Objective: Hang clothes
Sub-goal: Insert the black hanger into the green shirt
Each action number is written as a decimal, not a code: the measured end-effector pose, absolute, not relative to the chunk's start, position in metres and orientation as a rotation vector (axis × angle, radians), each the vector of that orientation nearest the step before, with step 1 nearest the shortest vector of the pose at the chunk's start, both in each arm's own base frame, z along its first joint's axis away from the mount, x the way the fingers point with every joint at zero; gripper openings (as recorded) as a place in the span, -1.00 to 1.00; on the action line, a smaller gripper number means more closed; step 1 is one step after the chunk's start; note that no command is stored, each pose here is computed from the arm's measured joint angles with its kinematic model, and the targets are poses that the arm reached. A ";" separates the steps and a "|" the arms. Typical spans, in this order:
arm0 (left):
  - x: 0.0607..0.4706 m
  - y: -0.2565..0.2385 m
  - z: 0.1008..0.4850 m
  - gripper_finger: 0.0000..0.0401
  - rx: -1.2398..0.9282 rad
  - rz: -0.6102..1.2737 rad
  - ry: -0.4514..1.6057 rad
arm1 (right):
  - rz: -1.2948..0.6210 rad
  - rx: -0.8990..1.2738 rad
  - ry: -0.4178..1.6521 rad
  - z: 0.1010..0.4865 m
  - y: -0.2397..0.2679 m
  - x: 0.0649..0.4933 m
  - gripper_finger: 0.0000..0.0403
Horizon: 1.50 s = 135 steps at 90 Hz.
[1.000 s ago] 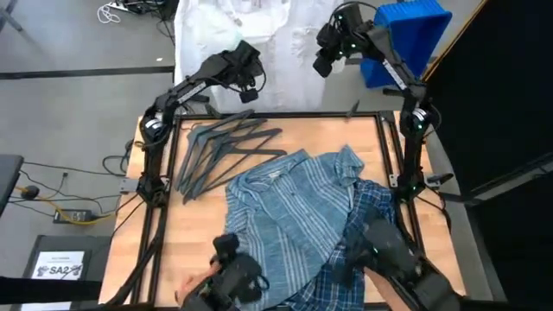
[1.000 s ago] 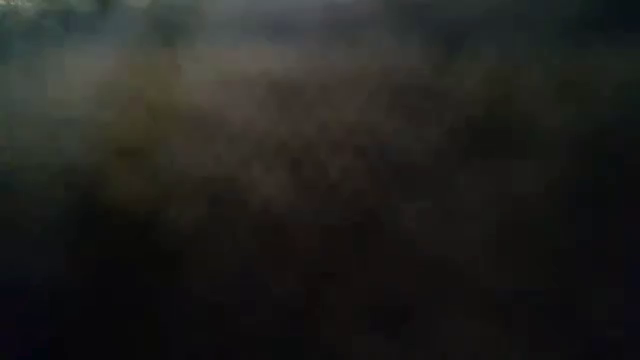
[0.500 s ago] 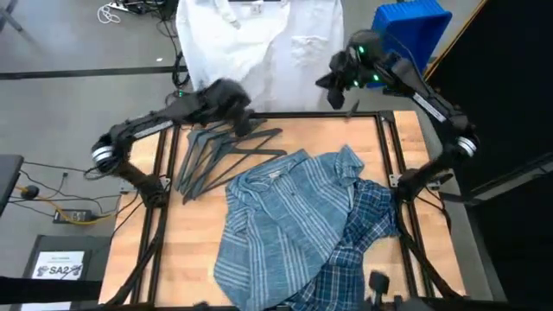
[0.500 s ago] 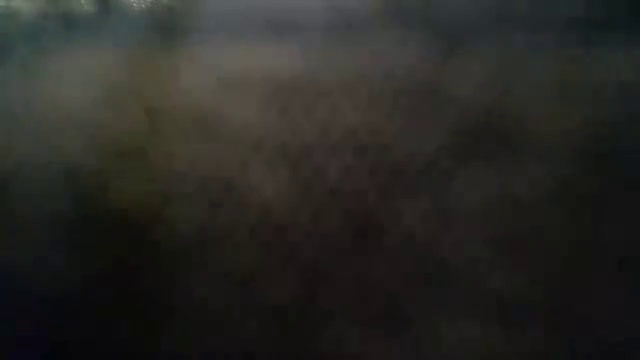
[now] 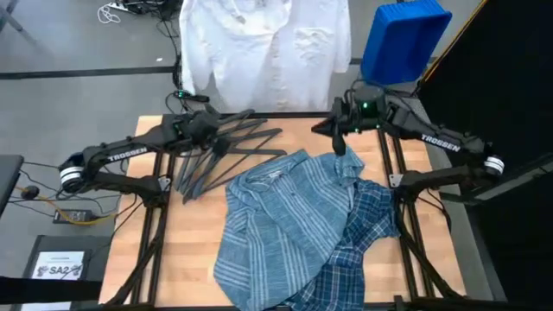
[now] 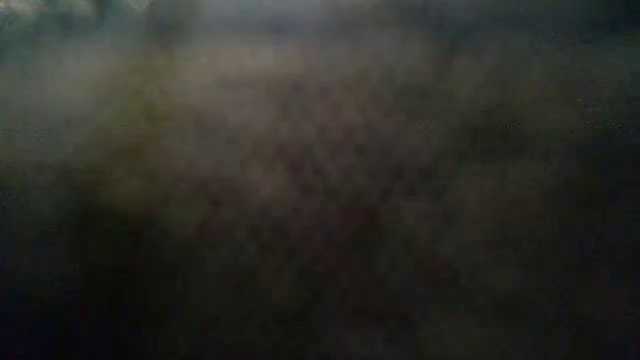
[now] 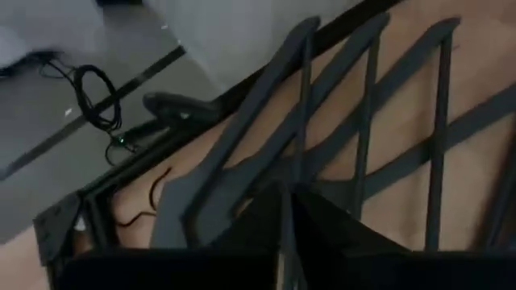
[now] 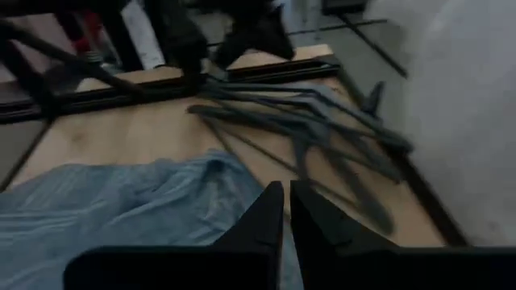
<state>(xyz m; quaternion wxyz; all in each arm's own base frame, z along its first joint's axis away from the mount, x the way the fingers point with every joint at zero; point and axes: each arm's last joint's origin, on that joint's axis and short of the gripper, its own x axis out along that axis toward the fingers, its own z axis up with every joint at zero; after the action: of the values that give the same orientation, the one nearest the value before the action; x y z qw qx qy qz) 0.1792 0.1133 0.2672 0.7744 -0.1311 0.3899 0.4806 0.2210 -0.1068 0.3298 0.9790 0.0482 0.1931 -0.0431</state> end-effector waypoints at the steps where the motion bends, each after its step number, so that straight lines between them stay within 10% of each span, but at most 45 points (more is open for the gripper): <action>1: 0.179 0.114 0.267 -0.77 -0.286 1.043 0.849 | -0.082 0.098 0.391 0.329 -0.105 0.222 -1.00; 39: 0.145 0.154 0.229 -0.10 -0.579 1.262 1.143 | -0.026 0.079 0.464 0.306 -0.077 0.235 -0.98; 135: 0.128 0.174 0.165 -0.07 -0.799 1.171 1.221 | 0.009 0.066 0.497 0.303 -0.070 0.235 -0.98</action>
<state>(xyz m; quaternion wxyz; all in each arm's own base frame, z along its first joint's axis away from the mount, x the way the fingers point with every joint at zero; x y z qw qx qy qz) 0.1283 0.1743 0.1648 0.5934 -0.3438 0.5253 0.5037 0.2353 -0.0701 0.3033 0.9687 0.0329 0.2460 0.0043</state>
